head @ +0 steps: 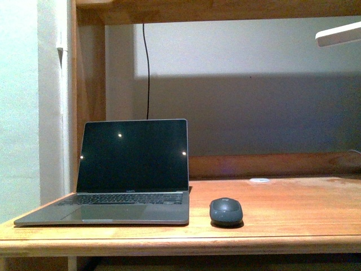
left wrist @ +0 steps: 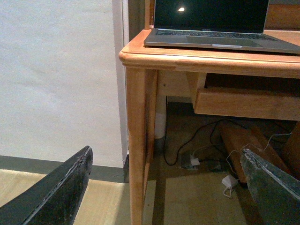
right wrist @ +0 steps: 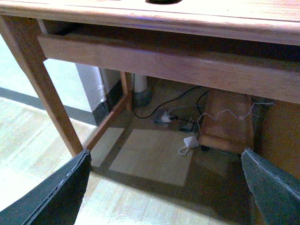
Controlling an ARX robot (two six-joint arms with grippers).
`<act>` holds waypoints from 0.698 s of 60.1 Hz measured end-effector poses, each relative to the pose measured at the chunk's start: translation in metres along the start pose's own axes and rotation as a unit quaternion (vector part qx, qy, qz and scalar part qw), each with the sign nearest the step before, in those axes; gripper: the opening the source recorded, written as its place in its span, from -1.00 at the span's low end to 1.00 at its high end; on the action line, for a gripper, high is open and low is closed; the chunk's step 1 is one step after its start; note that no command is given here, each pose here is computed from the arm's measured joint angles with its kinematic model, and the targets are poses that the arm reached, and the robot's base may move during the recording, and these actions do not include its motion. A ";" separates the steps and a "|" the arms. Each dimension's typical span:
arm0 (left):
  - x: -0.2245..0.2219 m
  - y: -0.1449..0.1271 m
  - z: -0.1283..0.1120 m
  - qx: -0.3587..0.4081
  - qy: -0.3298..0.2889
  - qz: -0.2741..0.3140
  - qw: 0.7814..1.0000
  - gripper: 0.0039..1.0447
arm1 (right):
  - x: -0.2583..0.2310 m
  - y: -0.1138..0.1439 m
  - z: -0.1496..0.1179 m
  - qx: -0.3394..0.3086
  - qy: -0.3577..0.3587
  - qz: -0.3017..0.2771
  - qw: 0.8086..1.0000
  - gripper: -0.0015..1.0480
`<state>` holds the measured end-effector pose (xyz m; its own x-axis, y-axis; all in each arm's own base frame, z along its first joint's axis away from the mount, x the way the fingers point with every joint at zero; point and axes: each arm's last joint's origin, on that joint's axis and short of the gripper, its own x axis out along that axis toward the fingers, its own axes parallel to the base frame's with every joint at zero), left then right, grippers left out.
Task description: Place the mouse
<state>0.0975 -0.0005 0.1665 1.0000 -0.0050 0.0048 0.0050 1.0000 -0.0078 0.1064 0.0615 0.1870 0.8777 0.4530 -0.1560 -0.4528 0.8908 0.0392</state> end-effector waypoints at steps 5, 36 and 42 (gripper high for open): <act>0.000 0.000 0.000 0.000 0.000 0.000 1.000 0.86 | -0.011 -0.003 0.000 0.013 -0.043 0.001 0.999 0.86; 0.000 0.000 0.000 0.000 0.000 0.000 1.000 0.86 | -0.028 -0.041 -0.021 0.002 -0.087 -0.227 0.970 -0.73; 0.000 0.000 0.000 0.000 0.000 0.000 1.000 0.86 | -0.031 -0.048 -0.022 -0.001 -0.085 -0.222 0.971 -0.94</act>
<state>0.0974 -0.0005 0.1664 1.0000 -0.0050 0.0040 0.0050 1.0000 -0.0078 0.0972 0.0034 0.1681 0.9997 0.0248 0.0082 -0.0248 0.9997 0.0037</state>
